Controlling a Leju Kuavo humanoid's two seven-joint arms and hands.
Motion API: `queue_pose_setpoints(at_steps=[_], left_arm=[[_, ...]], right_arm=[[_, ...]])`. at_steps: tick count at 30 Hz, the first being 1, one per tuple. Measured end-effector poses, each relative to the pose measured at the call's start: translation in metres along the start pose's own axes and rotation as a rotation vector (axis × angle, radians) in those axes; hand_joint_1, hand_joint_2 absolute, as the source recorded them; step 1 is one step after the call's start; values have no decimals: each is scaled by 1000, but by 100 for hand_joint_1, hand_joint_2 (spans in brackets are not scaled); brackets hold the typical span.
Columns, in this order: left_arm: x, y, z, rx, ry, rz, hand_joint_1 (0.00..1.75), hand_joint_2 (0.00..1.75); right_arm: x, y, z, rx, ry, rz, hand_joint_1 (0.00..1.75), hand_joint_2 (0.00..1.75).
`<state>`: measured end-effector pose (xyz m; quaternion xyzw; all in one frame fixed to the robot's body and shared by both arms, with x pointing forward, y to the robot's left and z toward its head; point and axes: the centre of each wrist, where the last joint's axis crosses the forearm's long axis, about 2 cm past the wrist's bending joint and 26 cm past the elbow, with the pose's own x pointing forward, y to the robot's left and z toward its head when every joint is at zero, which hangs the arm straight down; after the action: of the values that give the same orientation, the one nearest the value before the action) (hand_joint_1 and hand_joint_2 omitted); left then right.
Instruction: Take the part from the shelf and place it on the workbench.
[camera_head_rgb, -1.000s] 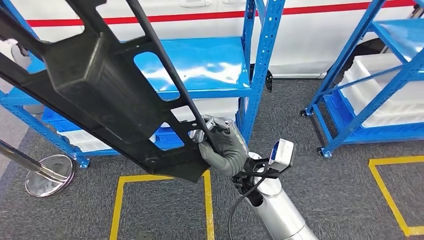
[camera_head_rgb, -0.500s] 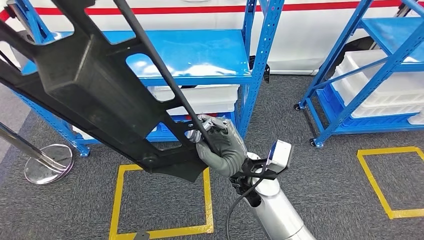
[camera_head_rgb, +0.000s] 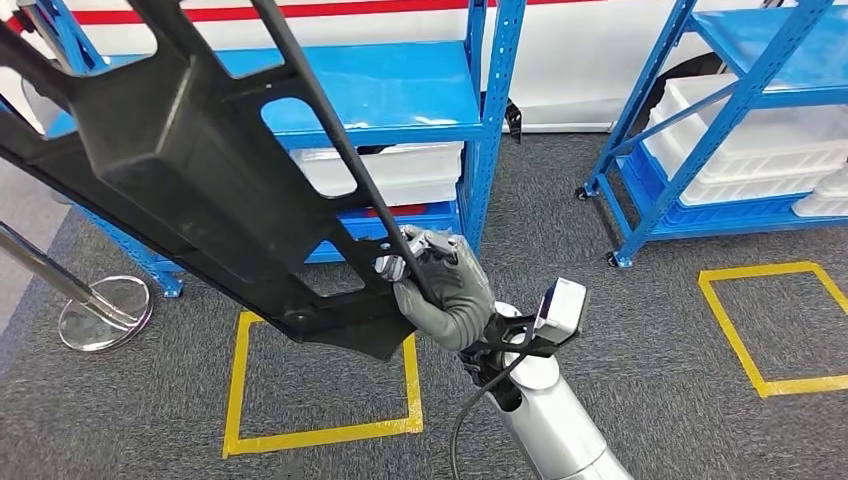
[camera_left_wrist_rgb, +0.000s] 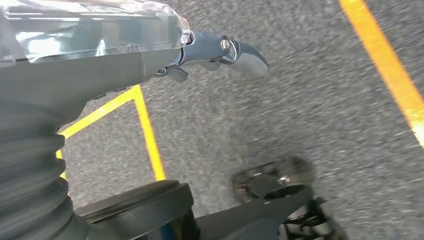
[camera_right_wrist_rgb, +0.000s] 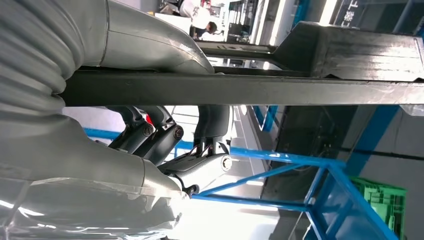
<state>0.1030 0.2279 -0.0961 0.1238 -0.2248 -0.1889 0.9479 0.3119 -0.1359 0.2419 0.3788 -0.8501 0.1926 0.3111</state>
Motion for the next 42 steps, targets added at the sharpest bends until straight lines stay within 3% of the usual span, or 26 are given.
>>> queue_pose_setpoints(at_steps=[42], left_arm=[[-5, 6, -1, 22, 3, 23, 0, 175]], right_arm=[[-9, -4, -7, 5, -18, -35, 175, 175]])
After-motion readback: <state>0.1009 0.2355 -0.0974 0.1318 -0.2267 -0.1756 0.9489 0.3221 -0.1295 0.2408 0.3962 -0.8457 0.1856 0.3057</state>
